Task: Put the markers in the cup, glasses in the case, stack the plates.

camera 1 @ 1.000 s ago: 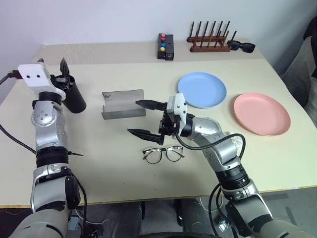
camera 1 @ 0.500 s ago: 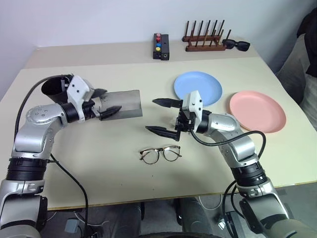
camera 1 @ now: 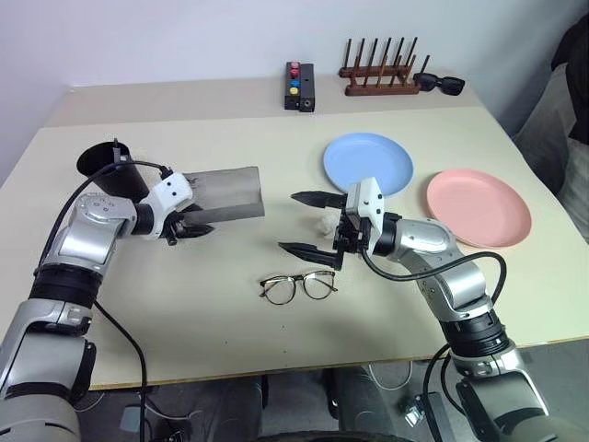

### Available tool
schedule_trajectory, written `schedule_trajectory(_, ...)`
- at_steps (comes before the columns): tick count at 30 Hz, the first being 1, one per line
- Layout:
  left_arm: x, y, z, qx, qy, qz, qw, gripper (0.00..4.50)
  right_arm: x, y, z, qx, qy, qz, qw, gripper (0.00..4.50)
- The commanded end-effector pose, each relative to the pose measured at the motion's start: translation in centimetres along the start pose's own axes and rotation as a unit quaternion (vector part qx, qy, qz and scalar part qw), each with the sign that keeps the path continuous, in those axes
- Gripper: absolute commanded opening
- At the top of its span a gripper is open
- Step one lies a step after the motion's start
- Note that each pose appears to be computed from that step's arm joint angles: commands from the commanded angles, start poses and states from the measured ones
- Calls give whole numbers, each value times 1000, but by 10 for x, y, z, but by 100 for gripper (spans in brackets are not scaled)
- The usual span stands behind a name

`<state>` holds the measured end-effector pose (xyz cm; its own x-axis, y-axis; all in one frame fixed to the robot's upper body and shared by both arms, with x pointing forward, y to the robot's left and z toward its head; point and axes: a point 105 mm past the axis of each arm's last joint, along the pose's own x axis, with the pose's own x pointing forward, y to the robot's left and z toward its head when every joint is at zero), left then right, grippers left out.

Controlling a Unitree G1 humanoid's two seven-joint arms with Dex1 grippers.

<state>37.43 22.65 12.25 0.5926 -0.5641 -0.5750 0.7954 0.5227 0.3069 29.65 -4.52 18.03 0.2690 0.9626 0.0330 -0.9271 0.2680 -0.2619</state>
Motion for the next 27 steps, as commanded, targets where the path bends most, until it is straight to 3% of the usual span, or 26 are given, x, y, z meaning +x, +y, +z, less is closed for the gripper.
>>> schedule_trajectory(1,1,-1,9,16,-18,-11,1000,50,-5,-1,14,-21,-16,-11,1000,450)
schedule_trajectory(2,2,-3,11,20,-24,-15,999,2,-6,-1,13,-21,-16,-12,1000,450)
schedule_trajectory(9,-1,-30,34,51,-84,-75,992,2,-9,-3,14,-24,-11,-19,999,450)
schedule_trajectory(13,-9,-66,46,83,-91,-158,980,2,-11,-5,14,-26,-6,-18,999,450)
schedule_trajectory(17,-11,-83,42,99,-71,-190,974,2,-10,-5,14,-26,-7,-16,1000,450)
schedule_trajectory(27,-4,-87,30,112,-41,-190,974,2,-9,-4,13,-24,-8,-16,1000,450)
